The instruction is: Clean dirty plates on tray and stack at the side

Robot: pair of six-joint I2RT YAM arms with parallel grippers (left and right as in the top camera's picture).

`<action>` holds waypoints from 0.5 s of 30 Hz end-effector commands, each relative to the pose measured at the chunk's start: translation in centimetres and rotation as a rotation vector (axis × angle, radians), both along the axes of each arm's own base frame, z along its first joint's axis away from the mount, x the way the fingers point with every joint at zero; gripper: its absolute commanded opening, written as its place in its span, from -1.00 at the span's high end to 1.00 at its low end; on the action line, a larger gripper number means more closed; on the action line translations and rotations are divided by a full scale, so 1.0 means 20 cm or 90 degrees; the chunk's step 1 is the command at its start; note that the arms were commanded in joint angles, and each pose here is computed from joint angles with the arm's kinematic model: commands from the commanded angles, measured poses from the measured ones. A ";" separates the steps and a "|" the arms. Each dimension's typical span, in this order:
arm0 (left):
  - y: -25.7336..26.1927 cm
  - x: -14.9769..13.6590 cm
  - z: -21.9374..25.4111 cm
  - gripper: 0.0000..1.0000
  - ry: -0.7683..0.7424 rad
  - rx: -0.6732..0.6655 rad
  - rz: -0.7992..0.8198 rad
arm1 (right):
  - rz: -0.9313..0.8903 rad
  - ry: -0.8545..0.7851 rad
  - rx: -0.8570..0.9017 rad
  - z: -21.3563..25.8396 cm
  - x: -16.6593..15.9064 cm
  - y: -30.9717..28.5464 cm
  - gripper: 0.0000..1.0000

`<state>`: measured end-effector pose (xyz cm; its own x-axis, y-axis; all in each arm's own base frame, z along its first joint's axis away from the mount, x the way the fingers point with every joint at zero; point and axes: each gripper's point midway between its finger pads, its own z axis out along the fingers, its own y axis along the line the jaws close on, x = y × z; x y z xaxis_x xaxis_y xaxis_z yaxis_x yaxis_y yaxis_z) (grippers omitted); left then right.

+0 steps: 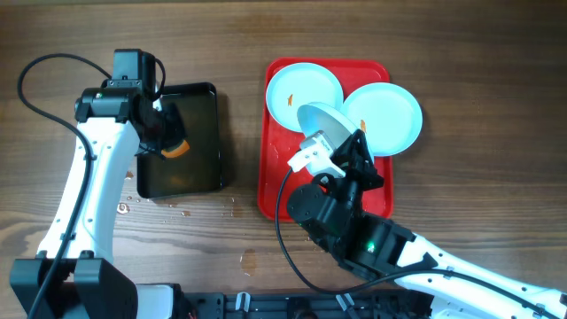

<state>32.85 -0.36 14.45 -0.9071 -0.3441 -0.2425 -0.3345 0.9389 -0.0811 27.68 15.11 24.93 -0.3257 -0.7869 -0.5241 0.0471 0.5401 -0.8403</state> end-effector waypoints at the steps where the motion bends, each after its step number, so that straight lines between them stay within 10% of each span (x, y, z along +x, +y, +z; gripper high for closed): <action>1: -0.01 0.00 0.00 0.92 -0.004 -0.008 -0.008 | -0.019 -0.026 0.033 0.05 0.00 0.00 0.91; 15: -0.01 -0.01 0.00 0.92 0.001 -0.012 -0.009 | -0.007 0.103 0.247 -0.25 -0.01 -0.03 0.91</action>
